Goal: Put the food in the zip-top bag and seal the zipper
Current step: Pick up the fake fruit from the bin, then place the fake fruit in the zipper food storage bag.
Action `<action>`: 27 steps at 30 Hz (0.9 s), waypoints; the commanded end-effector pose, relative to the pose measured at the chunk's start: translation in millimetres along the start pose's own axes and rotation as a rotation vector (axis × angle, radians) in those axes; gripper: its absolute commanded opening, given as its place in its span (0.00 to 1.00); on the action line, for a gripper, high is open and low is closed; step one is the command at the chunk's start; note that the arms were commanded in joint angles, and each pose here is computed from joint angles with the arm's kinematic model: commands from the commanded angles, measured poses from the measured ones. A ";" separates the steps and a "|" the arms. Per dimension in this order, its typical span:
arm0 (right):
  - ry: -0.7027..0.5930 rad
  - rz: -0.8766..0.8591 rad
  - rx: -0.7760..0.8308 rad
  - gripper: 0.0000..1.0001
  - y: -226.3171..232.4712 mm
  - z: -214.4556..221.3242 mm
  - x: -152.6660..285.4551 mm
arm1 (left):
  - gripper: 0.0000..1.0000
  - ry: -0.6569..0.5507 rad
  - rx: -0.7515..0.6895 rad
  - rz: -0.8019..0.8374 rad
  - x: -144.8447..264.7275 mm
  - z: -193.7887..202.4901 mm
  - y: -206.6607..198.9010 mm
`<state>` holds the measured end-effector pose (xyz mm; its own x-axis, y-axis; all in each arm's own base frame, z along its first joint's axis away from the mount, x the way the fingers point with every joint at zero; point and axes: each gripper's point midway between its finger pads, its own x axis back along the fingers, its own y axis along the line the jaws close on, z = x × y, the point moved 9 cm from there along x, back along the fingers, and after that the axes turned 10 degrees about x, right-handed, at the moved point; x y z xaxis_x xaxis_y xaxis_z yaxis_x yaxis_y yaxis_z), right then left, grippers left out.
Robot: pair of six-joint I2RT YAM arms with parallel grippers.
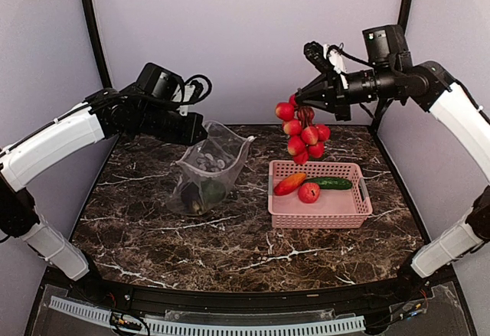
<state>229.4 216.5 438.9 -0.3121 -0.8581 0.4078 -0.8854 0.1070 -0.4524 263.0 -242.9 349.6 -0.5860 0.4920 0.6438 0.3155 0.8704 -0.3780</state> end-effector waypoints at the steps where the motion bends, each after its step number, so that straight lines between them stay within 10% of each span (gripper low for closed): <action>1: -0.272 -0.144 -0.055 0.00 -10.2 -41.1 3.5 | 0.01 -0.030 0.042 0.043 3.6 -9.6 -8.5; 27: -0.557 -0.342 -0.540 0.00 -59.3 -70.3 -82.6 | 0.01 -0.218 0.370 0.130 16.3 -6.1 0.2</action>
<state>288.6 309.6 472.7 0.0793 -0.9968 0.0127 -0.9930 -0.0778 0.0889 264.7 -241.5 348.6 -0.6701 0.5301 0.5196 0.1328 0.7743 -0.6187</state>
